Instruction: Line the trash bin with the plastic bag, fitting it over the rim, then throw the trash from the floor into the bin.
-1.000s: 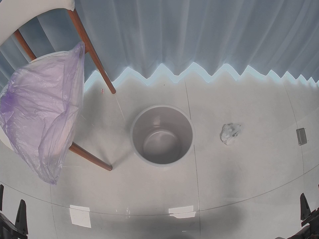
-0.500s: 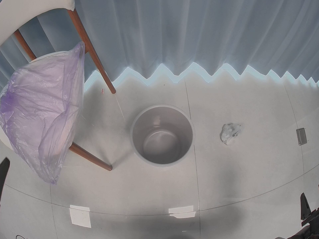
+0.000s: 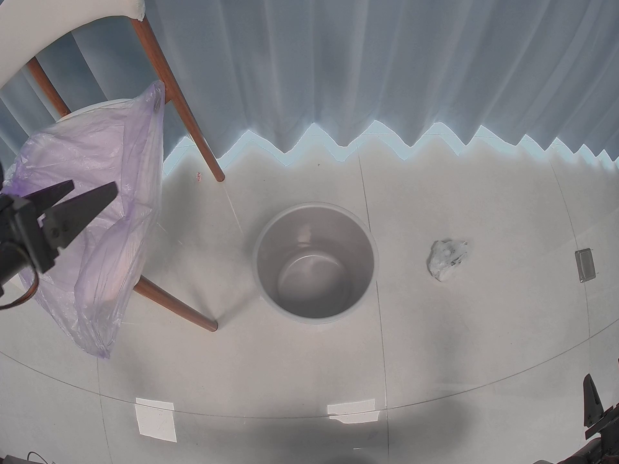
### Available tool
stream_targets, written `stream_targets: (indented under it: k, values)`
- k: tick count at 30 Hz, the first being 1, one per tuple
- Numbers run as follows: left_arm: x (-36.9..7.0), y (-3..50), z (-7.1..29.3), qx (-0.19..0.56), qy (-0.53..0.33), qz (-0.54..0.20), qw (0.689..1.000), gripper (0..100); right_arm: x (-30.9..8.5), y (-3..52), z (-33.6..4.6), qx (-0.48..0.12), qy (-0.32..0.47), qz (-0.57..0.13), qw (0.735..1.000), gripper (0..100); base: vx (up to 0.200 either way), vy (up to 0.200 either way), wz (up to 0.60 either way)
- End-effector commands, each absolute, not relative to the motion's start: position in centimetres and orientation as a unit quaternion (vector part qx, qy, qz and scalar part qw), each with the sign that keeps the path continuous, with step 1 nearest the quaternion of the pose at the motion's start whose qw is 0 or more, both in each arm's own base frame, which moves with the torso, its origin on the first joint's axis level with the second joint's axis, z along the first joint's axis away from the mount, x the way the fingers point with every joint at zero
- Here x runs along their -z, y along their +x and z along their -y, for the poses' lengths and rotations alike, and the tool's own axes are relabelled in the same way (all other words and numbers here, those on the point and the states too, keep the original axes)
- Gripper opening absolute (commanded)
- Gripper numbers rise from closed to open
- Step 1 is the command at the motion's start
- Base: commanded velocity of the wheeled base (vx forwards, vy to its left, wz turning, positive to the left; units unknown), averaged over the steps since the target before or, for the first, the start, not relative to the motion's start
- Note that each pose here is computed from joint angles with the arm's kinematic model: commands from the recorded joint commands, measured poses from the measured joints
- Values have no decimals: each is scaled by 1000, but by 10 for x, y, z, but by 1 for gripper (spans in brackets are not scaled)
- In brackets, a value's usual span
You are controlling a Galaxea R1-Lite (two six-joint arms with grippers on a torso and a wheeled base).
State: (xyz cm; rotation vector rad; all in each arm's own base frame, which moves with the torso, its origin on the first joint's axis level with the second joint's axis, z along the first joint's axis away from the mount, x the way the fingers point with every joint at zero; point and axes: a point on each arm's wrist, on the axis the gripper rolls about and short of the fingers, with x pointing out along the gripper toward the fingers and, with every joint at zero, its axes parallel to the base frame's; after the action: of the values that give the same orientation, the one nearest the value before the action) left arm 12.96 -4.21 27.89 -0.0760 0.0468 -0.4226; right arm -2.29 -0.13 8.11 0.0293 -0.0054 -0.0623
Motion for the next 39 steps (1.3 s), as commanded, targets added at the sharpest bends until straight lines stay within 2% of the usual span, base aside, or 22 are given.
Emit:
stream_targets:
  k: [1, 5, 8, 9, 10, 17, 29, 39]
  values:
    - [-272, 184, 75, 170, -23, -77, 982, 100, -76, -23, 1, 31, 13, 2, 999, 100, 0, 0, 0]
    - [-271, 199, 102, 103, 7, -83, 991, 100, -76, -23, 1, 29, 10, 2, 1000, 100, 0, 0, 0]
    - [-263, 202, 106, 56, 62, -104, 991, 100, -76, -23, 1, 29, 8, 2, 1000, 100, 0, 0, 0]
    - [-263, 202, 106, 56, 62, -104, 991, 100, -76, -23, 1, 29, 8, 2, 1000, 100, 0, 0, 0]
    - [-258, 204, 106, 42, 112, -123, 985, 100, -76, -23, 1, 29, 9, 2, 1000, 100, 0, 0, 0]
    - [-249, 222, 114, 3, 173, -145, 974, 100, -76, -23, 1, 29, 10, 2, 1000, 100, 0, 0, 0]
    - [-242, 245, 102, -69, 219, -168, 959, 100, -76, -23, 1, 30, 12, 2, 999, 100, 0, 0, 0]
    - [-233, 259, 106, -70, 226, -180, 955, 100, -76, -23, 1, 29, 12, 2, 999, 100, 0, 0, 0]
